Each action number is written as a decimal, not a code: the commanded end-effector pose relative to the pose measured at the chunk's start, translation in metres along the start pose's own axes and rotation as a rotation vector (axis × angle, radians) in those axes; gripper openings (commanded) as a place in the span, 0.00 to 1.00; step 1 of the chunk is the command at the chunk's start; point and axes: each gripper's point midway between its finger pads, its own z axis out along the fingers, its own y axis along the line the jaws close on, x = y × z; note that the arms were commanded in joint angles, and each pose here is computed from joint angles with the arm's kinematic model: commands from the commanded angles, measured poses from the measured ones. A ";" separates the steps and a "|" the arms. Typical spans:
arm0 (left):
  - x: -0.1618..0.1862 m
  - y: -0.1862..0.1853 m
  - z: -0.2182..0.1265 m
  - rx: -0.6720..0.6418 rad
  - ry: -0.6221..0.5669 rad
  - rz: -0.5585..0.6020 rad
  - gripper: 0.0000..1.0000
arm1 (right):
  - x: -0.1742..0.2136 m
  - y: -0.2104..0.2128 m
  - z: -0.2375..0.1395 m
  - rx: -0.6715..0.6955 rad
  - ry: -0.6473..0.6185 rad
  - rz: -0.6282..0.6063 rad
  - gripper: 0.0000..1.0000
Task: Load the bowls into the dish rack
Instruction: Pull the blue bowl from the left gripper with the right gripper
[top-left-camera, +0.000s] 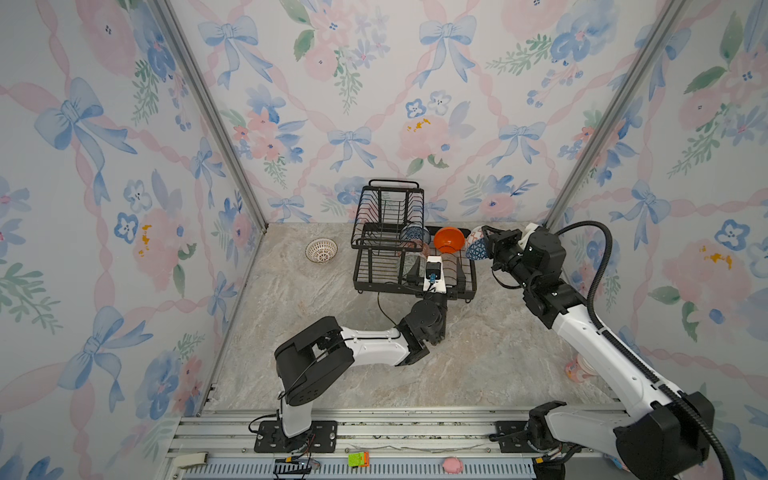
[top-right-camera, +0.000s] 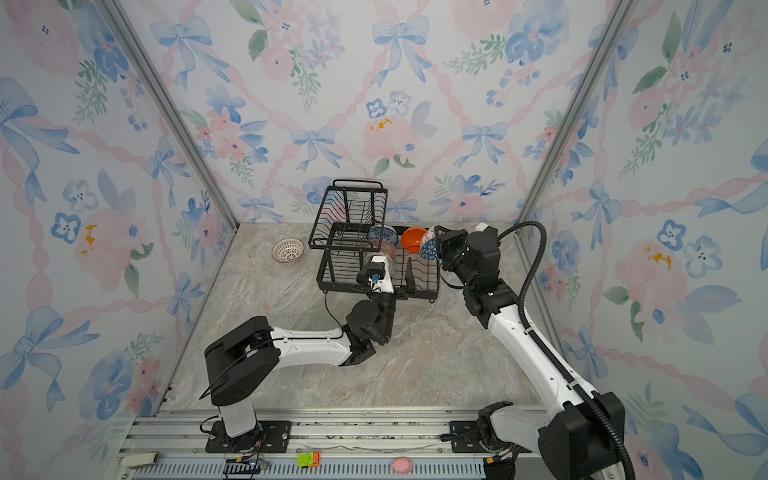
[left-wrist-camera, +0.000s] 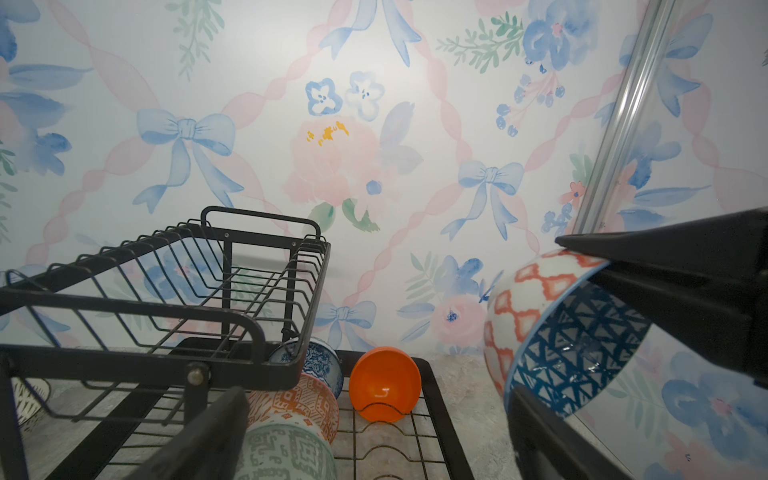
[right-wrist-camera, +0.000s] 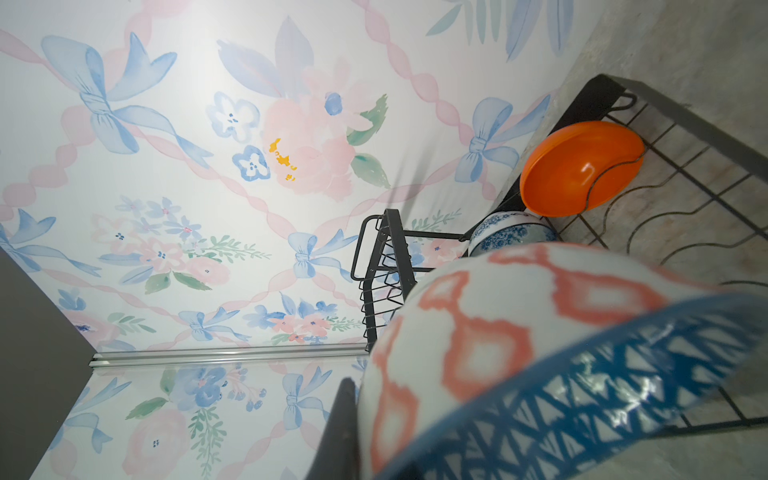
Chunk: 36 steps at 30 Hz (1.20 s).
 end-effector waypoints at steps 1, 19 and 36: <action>-0.010 0.001 -0.007 0.037 0.037 -0.005 0.98 | -0.016 0.022 -0.012 -0.063 -0.056 -0.067 0.00; 0.009 0.003 -0.006 0.305 0.424 0.008 0.98 | -0.019 -0.016 0.016 0.046 -0.069 -0.259 0.00; 0.048 0.018 -0.004 0.314 0.621 0.059 0.98 | 0.014 -0.048 0.085 -0.021 0.013 -0.293 0.00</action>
